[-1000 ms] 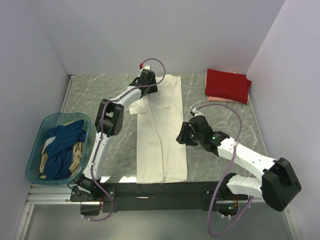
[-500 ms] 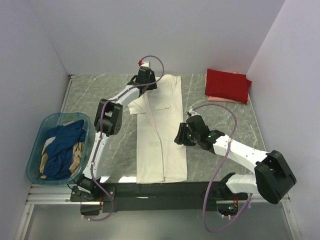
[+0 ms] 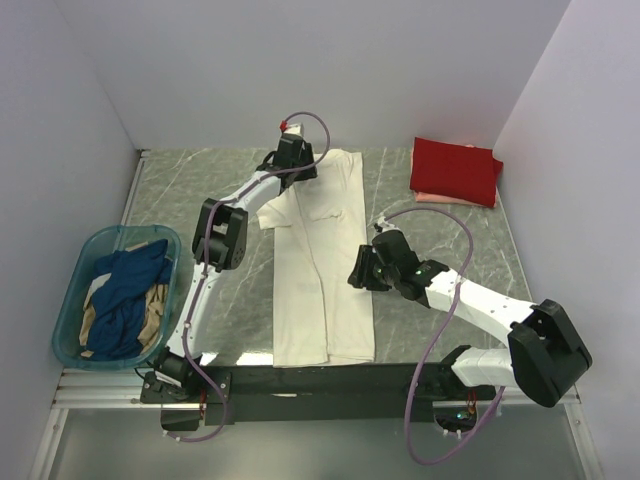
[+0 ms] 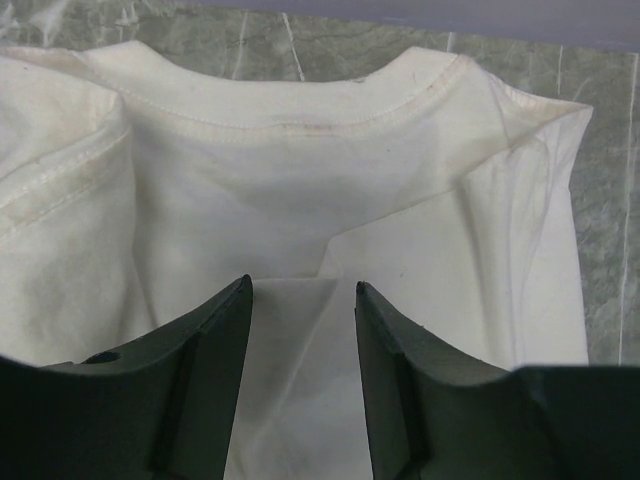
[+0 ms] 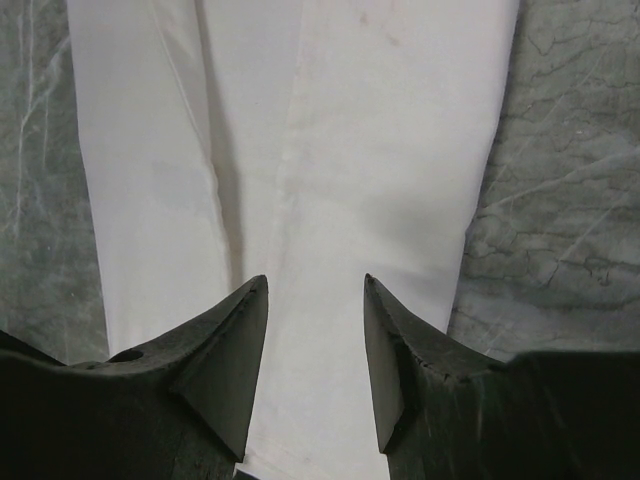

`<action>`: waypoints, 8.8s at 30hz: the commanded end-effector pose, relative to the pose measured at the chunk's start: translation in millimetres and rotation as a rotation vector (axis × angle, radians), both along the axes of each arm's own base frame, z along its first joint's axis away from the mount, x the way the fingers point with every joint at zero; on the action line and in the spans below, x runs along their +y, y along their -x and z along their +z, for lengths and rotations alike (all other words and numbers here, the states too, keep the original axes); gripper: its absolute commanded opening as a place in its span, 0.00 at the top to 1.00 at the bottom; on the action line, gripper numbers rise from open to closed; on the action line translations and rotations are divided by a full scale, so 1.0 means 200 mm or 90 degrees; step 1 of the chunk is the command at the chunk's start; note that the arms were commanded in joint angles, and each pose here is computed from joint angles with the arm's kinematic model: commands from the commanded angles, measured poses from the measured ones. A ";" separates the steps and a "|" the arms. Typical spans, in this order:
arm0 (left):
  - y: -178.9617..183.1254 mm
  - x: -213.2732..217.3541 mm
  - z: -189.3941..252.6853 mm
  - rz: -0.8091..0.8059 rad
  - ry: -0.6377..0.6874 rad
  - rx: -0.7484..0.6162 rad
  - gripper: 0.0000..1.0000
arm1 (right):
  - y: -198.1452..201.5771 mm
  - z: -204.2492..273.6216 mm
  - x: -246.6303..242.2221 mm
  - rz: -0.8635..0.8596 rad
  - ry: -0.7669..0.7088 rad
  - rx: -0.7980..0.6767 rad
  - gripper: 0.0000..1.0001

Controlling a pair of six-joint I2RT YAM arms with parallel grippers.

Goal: Fold and stack the t-shirts
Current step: Fold the tshirt

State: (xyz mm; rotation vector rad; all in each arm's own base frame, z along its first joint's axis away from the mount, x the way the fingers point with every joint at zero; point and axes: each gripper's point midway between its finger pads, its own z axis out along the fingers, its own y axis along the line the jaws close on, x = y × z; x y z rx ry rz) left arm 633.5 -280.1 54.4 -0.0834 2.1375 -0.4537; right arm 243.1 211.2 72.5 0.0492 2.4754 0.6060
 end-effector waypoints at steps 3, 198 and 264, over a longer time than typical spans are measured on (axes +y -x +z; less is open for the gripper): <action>-0.03 -0.08 0.11 -0.021 0.036 -0.024 0.49 | -0.07 0.08 0.04 0.002 -0.014 -0.036 0.50; -0.05 0.25 0.50 0.056 0.073 -0.062 0.70 | 0.47 0.05 0.21 0.074 0.041 0.031 0.44; 0.40 0.86 0.16 0.247 0.088 0.209 0.87 | -1.42 -0.04 0.69 0.004 0.080 -0.098 0.63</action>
